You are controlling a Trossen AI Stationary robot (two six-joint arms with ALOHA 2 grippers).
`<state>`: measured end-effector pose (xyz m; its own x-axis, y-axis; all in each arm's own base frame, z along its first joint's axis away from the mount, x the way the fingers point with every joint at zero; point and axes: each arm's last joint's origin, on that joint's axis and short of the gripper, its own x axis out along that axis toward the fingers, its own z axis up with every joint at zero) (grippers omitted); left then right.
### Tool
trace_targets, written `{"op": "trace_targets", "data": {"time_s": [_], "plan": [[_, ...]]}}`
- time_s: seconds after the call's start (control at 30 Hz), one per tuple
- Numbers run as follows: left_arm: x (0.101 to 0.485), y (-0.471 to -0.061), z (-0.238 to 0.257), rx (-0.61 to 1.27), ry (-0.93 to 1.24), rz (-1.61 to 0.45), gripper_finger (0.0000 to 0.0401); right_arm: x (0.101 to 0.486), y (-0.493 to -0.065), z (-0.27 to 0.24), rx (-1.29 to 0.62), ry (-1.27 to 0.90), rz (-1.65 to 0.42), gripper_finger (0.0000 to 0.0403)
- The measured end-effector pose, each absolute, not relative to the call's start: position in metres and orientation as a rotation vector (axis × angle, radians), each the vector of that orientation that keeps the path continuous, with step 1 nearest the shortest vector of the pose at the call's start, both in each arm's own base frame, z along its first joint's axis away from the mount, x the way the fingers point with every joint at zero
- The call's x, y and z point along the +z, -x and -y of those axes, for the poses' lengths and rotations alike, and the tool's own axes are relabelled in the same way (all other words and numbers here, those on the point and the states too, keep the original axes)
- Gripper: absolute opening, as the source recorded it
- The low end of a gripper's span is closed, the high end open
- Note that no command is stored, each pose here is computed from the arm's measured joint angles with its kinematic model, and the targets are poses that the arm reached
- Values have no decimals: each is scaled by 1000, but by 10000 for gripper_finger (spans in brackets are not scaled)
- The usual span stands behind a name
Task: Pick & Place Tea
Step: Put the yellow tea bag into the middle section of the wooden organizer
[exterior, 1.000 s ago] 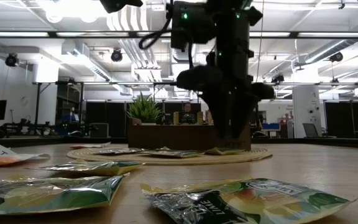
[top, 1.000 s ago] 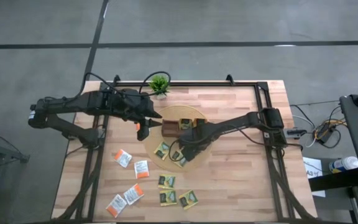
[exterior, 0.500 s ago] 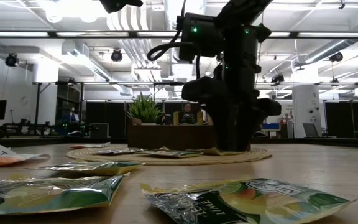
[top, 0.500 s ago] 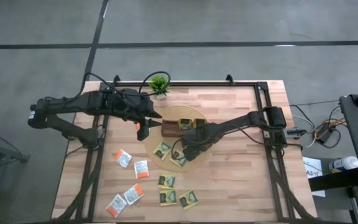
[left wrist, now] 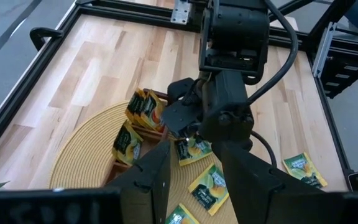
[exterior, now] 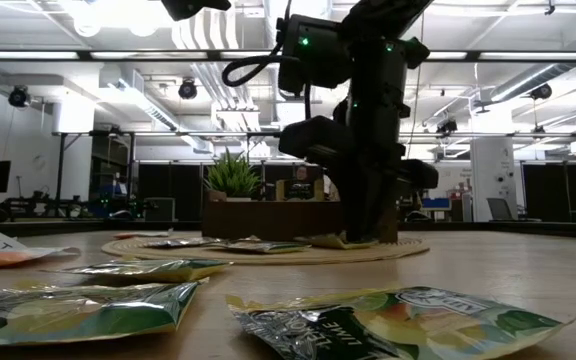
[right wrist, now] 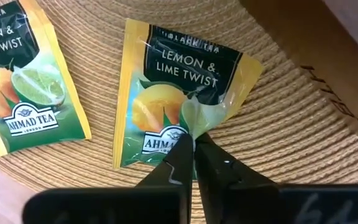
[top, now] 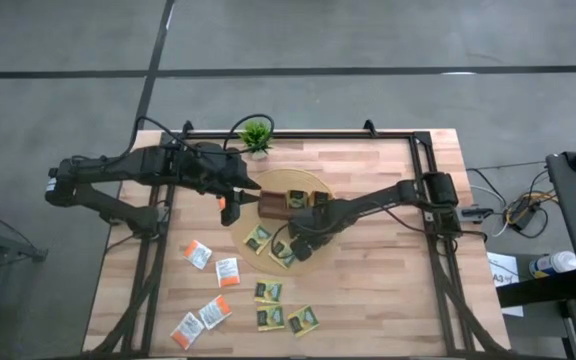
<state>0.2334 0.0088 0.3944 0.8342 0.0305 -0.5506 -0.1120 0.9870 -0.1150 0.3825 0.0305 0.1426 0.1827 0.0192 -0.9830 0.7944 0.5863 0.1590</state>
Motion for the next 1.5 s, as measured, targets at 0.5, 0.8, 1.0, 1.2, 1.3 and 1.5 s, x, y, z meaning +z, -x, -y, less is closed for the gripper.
{"op": "trace_targets", "data": {"time_s": [0.5, 0.8, 1.0, 1.2, 1.3, 1.5], "plan": [[394, -233, -9, 81, 164, -579, 135, 241, -362, -43, -490, -721, -1014, 8], [394, -238, -9, 79, 226, -568, 136, 279, -343, -50, -466, -594, -876, 8], [390, -246, -7, 40, 278, -576, 136, 280, -343, -50, -456, -495, -863, 8], [384, -254, -7, 35, 346, -609, 136, 296, -347, -53, -451, -342, -804, 8], [381, -257, -7, 43, 374, -621, 136, 310, -349, -55, -450, -245, -755, 8], [379, -261, -7, 54, 410, -617, 136, 328, -350, -59, -453, -92, -709, 8]]}}
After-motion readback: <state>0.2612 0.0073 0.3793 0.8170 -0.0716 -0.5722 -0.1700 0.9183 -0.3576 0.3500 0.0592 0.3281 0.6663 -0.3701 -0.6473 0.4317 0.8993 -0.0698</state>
